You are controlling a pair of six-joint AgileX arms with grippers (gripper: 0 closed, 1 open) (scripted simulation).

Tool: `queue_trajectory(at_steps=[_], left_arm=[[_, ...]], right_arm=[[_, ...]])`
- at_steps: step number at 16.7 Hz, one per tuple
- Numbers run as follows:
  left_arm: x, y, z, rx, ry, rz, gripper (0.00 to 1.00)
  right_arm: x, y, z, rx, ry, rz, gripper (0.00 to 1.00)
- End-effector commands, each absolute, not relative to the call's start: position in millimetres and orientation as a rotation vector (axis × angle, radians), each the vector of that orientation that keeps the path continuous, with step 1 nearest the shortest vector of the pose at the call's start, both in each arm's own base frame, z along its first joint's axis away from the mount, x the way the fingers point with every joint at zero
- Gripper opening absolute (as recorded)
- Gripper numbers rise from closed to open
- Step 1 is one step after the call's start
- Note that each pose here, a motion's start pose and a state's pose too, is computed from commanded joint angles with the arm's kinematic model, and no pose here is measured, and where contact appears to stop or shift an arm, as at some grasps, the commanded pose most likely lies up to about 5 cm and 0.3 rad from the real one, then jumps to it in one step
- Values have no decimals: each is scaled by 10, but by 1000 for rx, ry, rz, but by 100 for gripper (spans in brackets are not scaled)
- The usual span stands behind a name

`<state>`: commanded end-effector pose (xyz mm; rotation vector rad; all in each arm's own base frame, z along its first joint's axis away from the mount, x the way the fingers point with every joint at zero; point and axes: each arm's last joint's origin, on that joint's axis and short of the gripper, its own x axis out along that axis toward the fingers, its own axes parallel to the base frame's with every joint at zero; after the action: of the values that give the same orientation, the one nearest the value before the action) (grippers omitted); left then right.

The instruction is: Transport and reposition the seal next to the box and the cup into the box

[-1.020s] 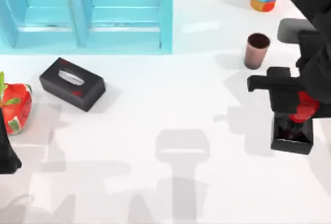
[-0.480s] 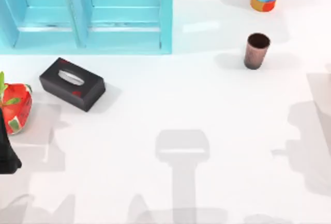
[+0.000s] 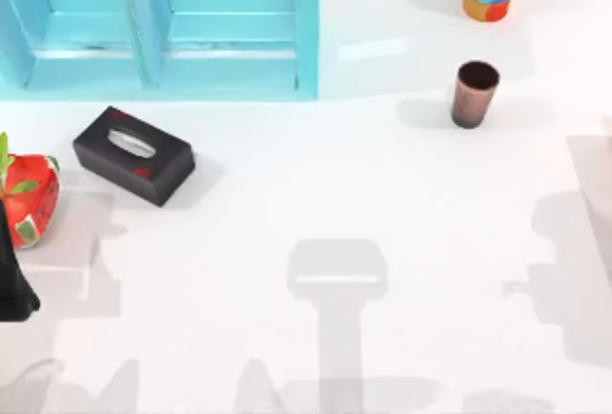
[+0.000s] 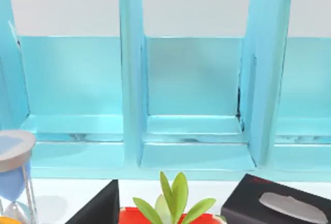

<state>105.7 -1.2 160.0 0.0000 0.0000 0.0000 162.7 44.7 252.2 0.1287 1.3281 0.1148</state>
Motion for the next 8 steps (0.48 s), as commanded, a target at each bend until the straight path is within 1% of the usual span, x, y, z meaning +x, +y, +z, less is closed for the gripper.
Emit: queue_trajectory(at_steps=[6, 8], left_arm=[[1057, -12, 1600, 0, 0, 0, 100], [1057, -12, 1600, 0, 0, 0, 100]], right_arm=[[1678, 473, 2093, 135, 1315, 113, 0], [1681, 484, 2043, 134, 1319, 114, 0]])
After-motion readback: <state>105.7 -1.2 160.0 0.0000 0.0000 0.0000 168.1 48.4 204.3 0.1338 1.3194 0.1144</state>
